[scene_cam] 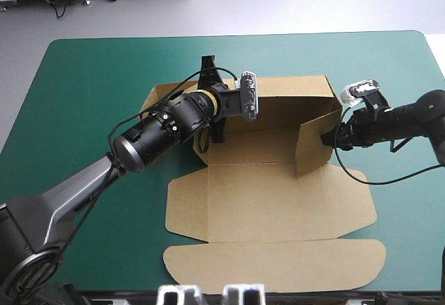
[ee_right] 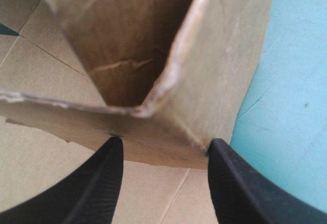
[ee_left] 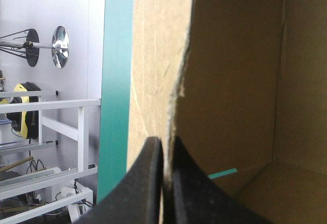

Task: Fold the box

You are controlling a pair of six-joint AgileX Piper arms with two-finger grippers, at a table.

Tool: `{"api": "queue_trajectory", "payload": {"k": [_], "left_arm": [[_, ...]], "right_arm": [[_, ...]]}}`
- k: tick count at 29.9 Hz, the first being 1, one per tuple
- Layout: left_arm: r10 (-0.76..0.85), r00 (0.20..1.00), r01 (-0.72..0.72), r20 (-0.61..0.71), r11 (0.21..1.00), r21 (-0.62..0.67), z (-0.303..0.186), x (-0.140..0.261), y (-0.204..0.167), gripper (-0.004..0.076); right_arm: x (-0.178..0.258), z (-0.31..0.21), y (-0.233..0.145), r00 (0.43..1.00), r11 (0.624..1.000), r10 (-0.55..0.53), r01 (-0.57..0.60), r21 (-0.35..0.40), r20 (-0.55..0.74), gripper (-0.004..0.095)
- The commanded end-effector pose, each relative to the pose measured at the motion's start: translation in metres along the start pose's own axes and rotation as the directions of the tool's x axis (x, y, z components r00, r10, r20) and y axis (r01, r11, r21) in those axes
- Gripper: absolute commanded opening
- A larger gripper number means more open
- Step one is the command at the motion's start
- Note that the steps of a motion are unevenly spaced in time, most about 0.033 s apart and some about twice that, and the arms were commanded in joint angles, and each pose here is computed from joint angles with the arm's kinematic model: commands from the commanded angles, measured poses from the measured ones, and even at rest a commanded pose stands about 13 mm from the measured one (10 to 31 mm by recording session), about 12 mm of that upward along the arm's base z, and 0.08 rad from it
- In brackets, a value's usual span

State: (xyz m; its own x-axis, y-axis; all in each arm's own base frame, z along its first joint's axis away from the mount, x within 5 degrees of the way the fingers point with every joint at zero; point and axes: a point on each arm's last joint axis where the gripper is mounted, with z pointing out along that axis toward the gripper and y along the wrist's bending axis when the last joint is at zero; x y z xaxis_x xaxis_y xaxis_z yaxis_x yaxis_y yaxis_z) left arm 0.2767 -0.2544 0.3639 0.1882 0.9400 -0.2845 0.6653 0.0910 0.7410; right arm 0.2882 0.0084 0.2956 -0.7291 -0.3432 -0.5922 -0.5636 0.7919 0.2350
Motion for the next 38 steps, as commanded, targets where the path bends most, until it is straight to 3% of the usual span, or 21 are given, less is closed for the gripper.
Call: {"api": "queue_trajectory", "payload": {"k": [1,6,17,21,24,27,29,35,38], "left_arm": [[-0.028,0.998,0.029,0.052,0.999,-0.015,-0.021,-0.004,0.009,-0.0010],[0.048,0.998,-0.049,0.028,0.997,0.052,-0.012,-0.003,0.001,-0.0010],[-0.003,0.994,0.000,0.105,1.000,0.025,-0.009,-0.011,0.002,-0.0010],[-0.024,0.993,0.020,0.118,0.999,0.041,-0.009,-0.013,0.001,-0.0010],[-0.025,0.992,0.019,0.127,0.999,0.047,-0.010,-0.013,0.001,-0.0010],[-0.037,0.988,0.031,0.149,0.999,0.044,-0.010,-0.016,0.001,-0.0010],[-0.042,0.987,0.036,0.156,0.998,0.043,-0.010,-0.017,0.001,-0.0010],[-0.038,0.984,0.034,0.172,0.999,0.021,-0.010,-0.018,0.003,0.0004],[-0.017,0.984,0.019,0.179,1.000,-0.008,-0.010,-0.018,0.005,0.0109]], "right_arm": [[-0.017,-0.016,0.007,0.990,0.998,-0.055,0.051,0.036,0.133,0.0485],[-0.023,-0.014,0.008,0.980,0.999,-0.041,0.042,-0.002,0.196,0.0485],[-0.022,0.003,-0.002,0.984,0.998,0.013,-0.003,-0.056,0.179,0.0485],[-0.026,0.008,-0.009,0.974,0.999,0.049,-0.042,-0.035,0.220,0.0481],[-0.030,0.012,-0.014,0.959,0.996,0.087,-0.080,-0.039,0.269,0.0402],[-0.031,0.019,-0.019,0.953,0.993,0.120,-0.108,-0.056,0.280,0.0188],[-0.030,0.024,-0.020,0.957,0.992,0.121,-0.108,-0.061,0.263,-0.0006],[-0.030,0.031,-0.015,0.966,0.994,0.097,-0.083,-0.070,0.238,0.0002],[-0.030,0.032,-0.013,0.969,0.994,0.092,-0.075,-0.082,0.230,0.0000]]}}
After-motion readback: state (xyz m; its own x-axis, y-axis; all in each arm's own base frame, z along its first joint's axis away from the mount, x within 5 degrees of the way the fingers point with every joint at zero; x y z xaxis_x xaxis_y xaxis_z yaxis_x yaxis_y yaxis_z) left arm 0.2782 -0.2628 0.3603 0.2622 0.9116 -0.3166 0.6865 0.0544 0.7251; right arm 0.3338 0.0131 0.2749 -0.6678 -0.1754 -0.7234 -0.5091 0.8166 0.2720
